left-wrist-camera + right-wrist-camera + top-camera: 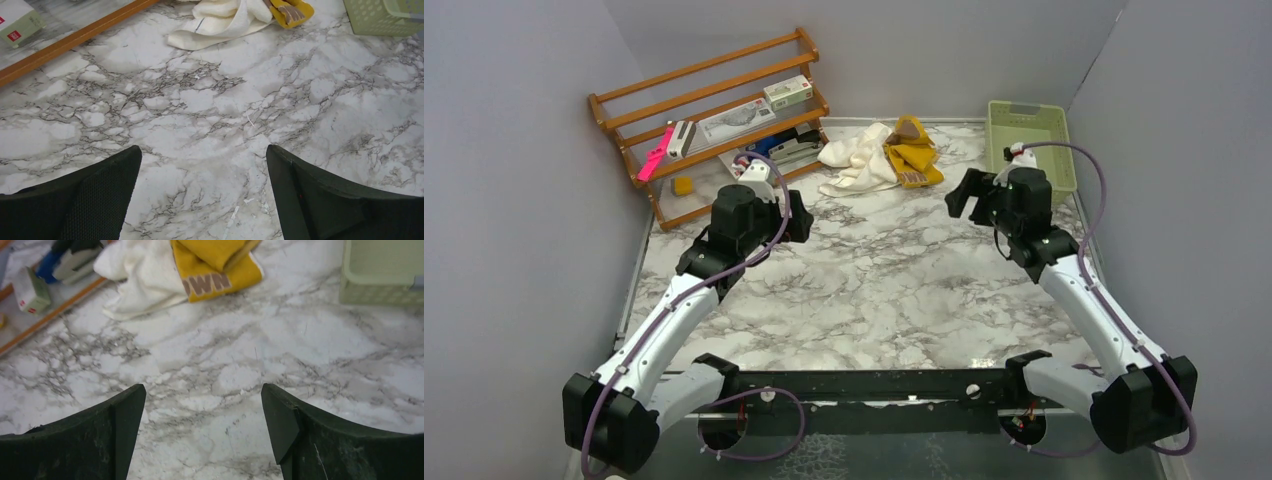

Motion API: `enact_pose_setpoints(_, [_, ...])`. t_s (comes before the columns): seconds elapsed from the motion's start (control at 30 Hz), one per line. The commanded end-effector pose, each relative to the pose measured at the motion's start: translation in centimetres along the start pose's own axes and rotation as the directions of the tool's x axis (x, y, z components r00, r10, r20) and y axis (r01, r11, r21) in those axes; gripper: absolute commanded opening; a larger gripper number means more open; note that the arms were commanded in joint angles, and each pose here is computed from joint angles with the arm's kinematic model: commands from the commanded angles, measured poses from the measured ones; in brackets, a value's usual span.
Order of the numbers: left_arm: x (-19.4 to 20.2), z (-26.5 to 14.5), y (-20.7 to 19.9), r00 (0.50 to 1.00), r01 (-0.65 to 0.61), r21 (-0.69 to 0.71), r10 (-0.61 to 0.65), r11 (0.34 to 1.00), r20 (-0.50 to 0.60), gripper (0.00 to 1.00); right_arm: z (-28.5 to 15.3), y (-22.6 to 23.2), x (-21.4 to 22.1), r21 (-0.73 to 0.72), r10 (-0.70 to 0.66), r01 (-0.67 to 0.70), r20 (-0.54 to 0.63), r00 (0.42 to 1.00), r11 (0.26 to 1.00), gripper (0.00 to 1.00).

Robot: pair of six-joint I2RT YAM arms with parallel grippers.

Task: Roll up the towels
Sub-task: Pick up the towel at the corner of the board.

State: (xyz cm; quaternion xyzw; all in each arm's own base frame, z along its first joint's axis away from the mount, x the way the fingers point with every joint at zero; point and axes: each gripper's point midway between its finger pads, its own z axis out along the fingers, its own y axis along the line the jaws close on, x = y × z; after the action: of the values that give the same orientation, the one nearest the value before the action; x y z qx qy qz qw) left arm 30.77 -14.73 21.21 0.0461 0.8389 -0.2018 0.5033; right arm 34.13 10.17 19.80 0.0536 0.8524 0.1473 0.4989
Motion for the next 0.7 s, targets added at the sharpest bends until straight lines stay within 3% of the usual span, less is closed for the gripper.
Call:
enact_pose_setpoints(0.0, [-2.2, 0.3, -1.3, 0.998, -0.016, 0.061, 0.012, 0.998, 0.060, 1.00, -0.9, 1.7, -5.9, -0.032, -0.004, 0.009, 0.163, 0.987, 0.999, 0.90])
enact_pose_setpoints(0.1, [-2.4, 0.8, -1.5, 0.998, 0.002, 0.071, -0.006, 0.997, 0.068, 1.00, -0.4, 2.8, -7.2, -0.096, 0.008, 0.015, 0.243, 0.970, 0.995, 1.00])
enact_pose_setpoints(0.2, [-2.9, 0.8, -1.7, 0.996, 0.017, 0.074, -0.023, 0.997, 0.083, 1.00, 1.9, 3.7, -8.0, -0.127, 0.000, 0.034, 0.259, 0.966, 0.991, 1.00])
enact_pose_setpoints(0.4, [-3.6, -0.2, -1.0, 0.994, 0.013, 0.028, -0.016, 1.000, 0.110, 0.99, 12.6, 3.5, -10.2, 0.000, -0.108, 0.108, 0.082, 0.991, 0.994, 0.99])
enact_pose_setpoints(0.57, [-2.6, -0.7, 0.0, 0.997, 0.022, -0.019, -0.020, 1.000, 0.079, 1.00, 23.1, 1.0, -7.2, 0.090, -0.206, 0.217, -0.123, 0.971, 0.972, 0.99])
enact_pose_setpoints(0.67, [-1.8, -1.0, 0.4, 0.999, 0.011, -0.040, -0.009, 0.999, 0.042, 1.00, 27.5, -0.1, -5.2, 0.105, -0.243, 0.265, -0.189, 0.951, 0.958, 0.98])
